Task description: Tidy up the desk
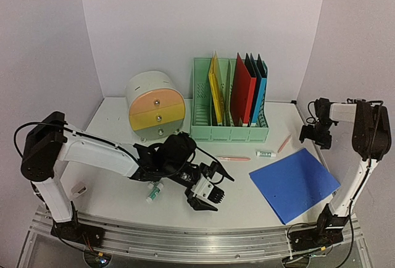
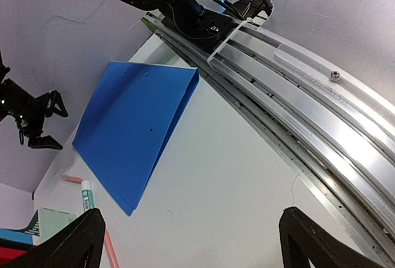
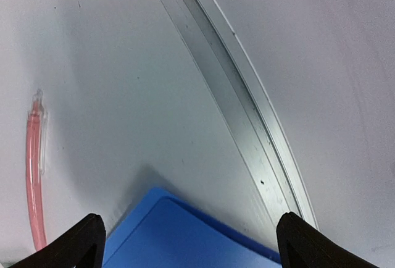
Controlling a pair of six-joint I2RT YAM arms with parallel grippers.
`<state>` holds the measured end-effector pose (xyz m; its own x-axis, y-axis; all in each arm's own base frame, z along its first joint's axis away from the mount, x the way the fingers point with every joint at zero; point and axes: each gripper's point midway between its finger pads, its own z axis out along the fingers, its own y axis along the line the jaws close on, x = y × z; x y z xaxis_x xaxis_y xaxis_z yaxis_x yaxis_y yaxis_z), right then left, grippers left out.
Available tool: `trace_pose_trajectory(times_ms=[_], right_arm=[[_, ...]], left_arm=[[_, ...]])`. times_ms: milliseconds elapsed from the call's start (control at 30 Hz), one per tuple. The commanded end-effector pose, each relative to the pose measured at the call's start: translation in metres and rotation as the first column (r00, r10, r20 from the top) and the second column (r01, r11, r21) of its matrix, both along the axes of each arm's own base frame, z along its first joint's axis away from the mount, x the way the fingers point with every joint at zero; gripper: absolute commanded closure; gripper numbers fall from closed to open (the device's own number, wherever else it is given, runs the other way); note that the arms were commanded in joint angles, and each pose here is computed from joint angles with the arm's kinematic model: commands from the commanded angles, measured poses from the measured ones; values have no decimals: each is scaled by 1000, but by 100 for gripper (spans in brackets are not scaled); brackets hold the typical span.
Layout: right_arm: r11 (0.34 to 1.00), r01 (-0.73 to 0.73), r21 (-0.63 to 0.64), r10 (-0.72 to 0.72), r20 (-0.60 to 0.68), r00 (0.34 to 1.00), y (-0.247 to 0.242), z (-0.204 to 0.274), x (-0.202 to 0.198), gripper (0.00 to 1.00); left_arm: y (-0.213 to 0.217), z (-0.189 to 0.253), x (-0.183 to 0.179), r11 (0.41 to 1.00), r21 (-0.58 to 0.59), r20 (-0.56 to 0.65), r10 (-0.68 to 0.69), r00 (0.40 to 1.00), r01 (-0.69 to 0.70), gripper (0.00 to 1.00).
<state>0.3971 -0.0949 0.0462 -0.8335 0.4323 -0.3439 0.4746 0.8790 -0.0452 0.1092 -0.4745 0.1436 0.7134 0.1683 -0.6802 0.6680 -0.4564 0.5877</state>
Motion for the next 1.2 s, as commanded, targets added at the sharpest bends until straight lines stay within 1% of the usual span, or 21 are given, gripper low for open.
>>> trace_pose_trajectory(times_ms=[0,167,300,500,667,867,933,1067,1167], right_arm=[[995,-90,43,91,-16,996,2,-19,17,2],[989,-88,122,99,-88,991,15,-54,-1,7],[985,-55,165,74,-110,991,24,-60,-20,13],[978,27,206,-5,-110,994,35,-46,-52,19],[970,35,242,-9,-109,994,55,-39,-77,21],[948,37,317,-14,-76,997,77,-30,-87,22],[953,5,304,12,-54,998,81,-24,-85,22],[953,-28,302,44,-45,998,83,-23,-80,21],[948,-33,316,48,-39,998,85,-21,-75,21]], left_arm=[[-33,23,3,985,-147,117,-70,991,87,3],[-39,-8,3,983,-123,189,-112,976,137,6],[-39,-26,-4,979,-100,212,-151,966,175,7],[-47,-39,-18,975,-84,207,-186,961,207,7],[-57,-47,-34,972,-90,193,-199,961,219,7],[-80,-57,-44,972,-128,211,-166,963,195,8],[-90,-55,-38,973,-150,230,-137,964,174,12],[-100,-73,-18,983,-137,301,-74,951,120,29],[-104,-73,-13,975,-181,353,-58,934,129,41]])
